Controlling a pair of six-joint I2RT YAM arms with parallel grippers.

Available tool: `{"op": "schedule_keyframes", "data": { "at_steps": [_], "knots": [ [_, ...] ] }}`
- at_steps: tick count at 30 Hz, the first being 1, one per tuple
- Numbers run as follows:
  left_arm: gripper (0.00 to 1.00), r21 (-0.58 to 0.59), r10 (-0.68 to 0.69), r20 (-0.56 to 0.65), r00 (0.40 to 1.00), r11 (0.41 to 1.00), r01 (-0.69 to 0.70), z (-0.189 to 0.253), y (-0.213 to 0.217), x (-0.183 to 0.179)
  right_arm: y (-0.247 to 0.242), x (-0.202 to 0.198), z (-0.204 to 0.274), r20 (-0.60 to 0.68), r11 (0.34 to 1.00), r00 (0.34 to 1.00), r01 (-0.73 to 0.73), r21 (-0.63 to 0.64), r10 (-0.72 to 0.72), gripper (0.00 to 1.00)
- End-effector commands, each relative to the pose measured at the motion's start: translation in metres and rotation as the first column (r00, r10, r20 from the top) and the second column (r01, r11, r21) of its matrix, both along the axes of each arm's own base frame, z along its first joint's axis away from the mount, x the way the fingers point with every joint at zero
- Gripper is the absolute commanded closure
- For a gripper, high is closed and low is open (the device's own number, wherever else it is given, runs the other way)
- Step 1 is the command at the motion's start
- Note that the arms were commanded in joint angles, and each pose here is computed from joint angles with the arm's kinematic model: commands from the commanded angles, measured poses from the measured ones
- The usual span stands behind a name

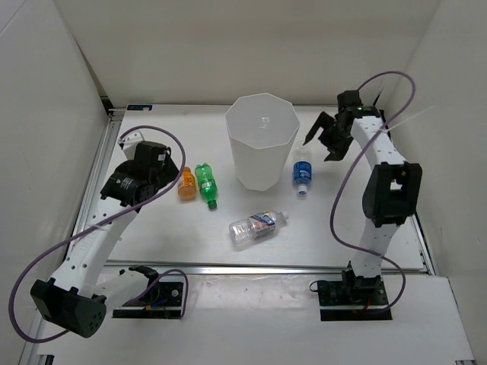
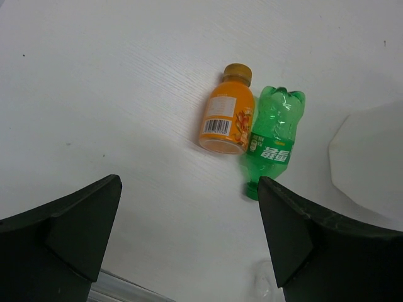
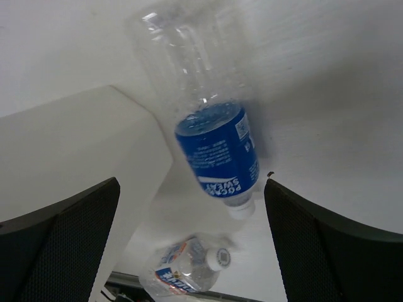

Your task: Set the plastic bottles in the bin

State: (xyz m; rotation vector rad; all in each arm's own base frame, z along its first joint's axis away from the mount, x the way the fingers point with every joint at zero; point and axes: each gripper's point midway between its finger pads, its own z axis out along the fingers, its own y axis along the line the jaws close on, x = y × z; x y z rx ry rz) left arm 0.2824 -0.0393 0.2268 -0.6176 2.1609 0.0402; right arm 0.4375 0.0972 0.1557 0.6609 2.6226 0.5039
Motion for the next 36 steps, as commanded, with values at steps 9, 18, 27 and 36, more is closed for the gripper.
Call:
{"op": "schedule_keyframes", "data": {
  "at_steps": [9, 18, 27, 36],
  "knots": [
    [0.00, -0.063, -0.045, -0.066, 0.997, 0.997, 0.040, -0.012, -0.011, -0.014, 0.012, 0.003, -0.086, -0.155, 0.995, 0.983, -0.090, 0.039, 0.095, 0.01],
    [0.00, -0.054, -0.017, -0.125, 0.992, 0.999, 0.011, -0.022, -0.006, -0.024, 0.007, -0.008, -0.133, -0.252, 0.992, 0.960, -0.118, 0.040, 0.124, 0.31],
    [0.00, -0.063, 0.016, -0.103, 0.995, 0.998, -0.022, -0.018, -0.004, -0.024, -0.037, -0.009, -0.058, -0.116, 0.997, 0.993, 0.026, 0.067, -0.018, 0.61],
    [0.00, -0.085, 0.037, -0.128, 0.991, 0.995, -0.048, -0.036, -0.007, -0.023, -0.019, 0.019, 0.127, 0.286, 0.982, 0.958, -0.022, 0.185, -0.032, 0.71]
  ]
}}
